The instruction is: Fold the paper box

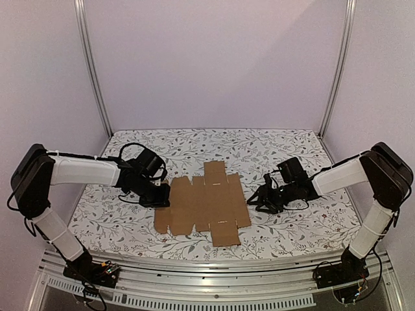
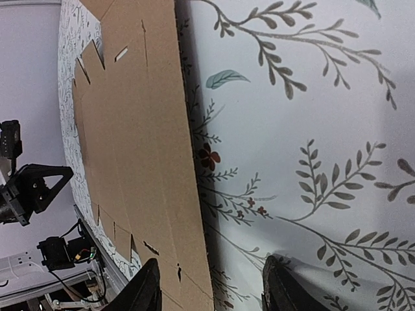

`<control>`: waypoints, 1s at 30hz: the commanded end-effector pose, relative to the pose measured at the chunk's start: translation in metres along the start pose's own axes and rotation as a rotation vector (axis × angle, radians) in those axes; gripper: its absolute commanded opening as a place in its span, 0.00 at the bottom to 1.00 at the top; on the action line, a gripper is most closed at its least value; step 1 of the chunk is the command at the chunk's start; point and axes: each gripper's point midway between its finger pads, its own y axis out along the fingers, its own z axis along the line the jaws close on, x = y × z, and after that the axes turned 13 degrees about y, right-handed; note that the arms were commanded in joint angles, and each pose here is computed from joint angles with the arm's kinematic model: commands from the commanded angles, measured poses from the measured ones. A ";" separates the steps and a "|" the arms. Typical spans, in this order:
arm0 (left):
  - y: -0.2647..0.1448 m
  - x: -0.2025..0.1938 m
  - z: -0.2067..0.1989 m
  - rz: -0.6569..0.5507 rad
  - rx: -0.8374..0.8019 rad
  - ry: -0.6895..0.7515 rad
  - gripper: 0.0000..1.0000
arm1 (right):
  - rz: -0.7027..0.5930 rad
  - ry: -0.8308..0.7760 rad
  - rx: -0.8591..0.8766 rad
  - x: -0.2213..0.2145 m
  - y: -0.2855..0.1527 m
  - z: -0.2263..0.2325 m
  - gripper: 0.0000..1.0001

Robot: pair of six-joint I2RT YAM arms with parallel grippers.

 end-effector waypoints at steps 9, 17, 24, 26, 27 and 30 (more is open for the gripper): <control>0.033 -0.010 -0.010 0.061 -0.015 0.031 0.00 | 0.057 0.063 0.047 -0.021 0.025 -0.013 0.52; 0.043 -0.019 -0.009 0.095 -0.004 0.041 0.00 | 0.073 0.084 0.097 -0.030 0.031 -0.012 0.51; 0.052 -0.030 -0.006 0.129 0.013 0.047 0.00 | 0.069 0.088 0.193 -0.030 0.029 0.002 0.50; 0.053 -0.031 -0.006 0.132 0.015 0.048 0.00 | 0.071 0.089 0.228 -0.030 0.028 0.008 0.48; 0.054 -0.032 -0.006 0.135 0.017 0.049 0.00 | 0.070 0.089 0.248 -0.030 0.027 0.010 0.47; 0.054 -0.033 -0.006 0.137 0.016 0.050 0.00 | 0.073 0.101 0.297 -0.030 0.026 0.018 0.43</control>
